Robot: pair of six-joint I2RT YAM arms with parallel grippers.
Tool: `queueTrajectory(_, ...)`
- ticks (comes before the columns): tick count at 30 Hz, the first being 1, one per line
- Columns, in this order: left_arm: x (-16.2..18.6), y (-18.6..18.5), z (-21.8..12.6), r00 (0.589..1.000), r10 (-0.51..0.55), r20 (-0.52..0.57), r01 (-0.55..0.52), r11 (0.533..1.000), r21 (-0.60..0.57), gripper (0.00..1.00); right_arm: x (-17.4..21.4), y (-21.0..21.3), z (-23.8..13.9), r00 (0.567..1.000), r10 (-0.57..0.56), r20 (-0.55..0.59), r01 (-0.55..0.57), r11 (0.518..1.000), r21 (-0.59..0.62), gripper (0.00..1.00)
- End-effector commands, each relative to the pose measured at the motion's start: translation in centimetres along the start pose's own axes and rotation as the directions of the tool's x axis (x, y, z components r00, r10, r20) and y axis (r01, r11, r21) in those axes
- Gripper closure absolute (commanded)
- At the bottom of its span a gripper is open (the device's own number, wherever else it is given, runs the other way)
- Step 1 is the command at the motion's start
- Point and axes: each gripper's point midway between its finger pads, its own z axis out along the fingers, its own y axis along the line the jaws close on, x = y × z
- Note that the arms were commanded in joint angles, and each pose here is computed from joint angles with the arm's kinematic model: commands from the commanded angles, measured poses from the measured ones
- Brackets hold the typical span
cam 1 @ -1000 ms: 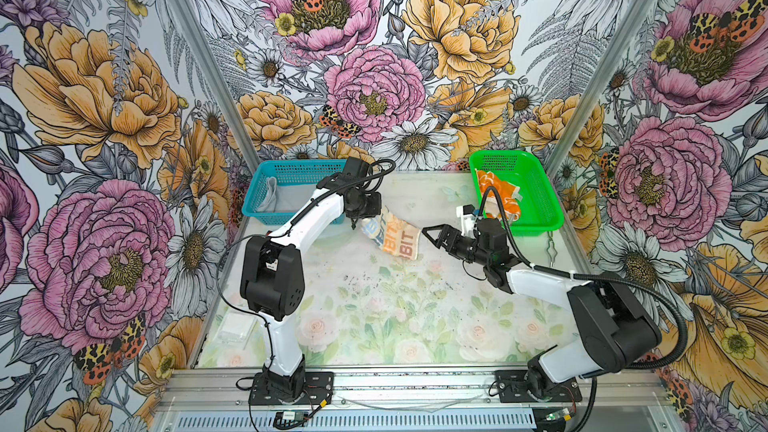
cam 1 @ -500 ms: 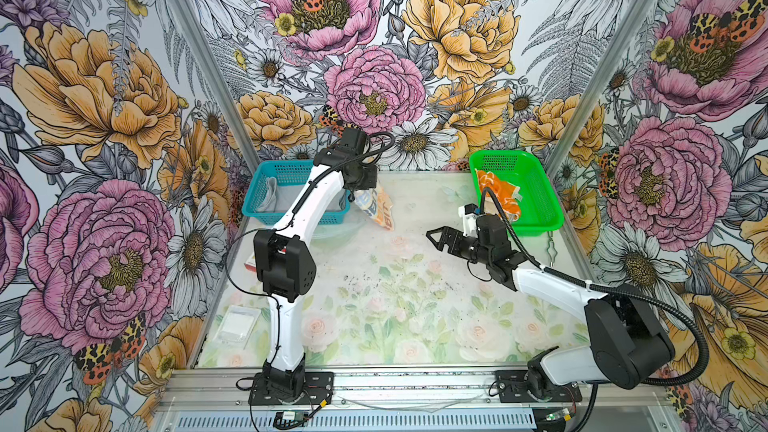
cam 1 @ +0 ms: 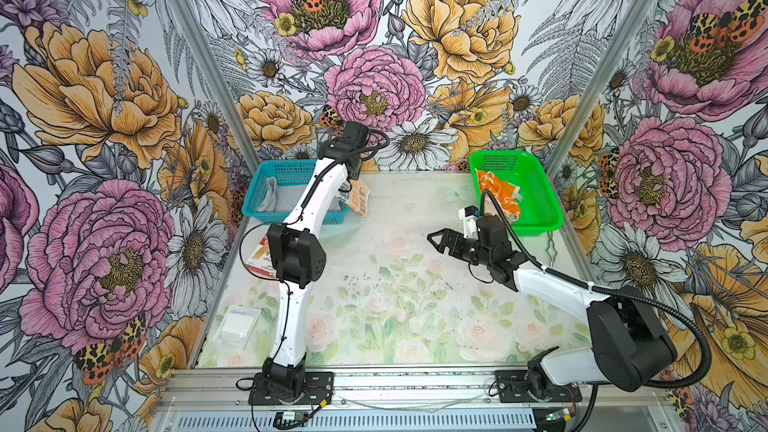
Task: Fold and stack the towels
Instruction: 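Carry the towel to the teal basket and lower it with the left gripper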
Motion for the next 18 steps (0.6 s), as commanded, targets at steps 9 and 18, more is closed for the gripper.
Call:
queueTrajectory(9,-1.3,6.0,1.2,0.999,0.031,0.009,-0.028,0.982,-0.187,1.0,-0.9,1.5,-0.6,0.999,-0.038,0.009,0.038,0.999,-0.011,0.06)
queueTrajectory(18,0.9,8.3,5.0,0.997,0.026,-0.077,-0.045,0.963,-0.265,1.0,-0.4,2.5,0.8,0.998,-0.048,-0.032,0.047,0.999,-0.022,0.07)
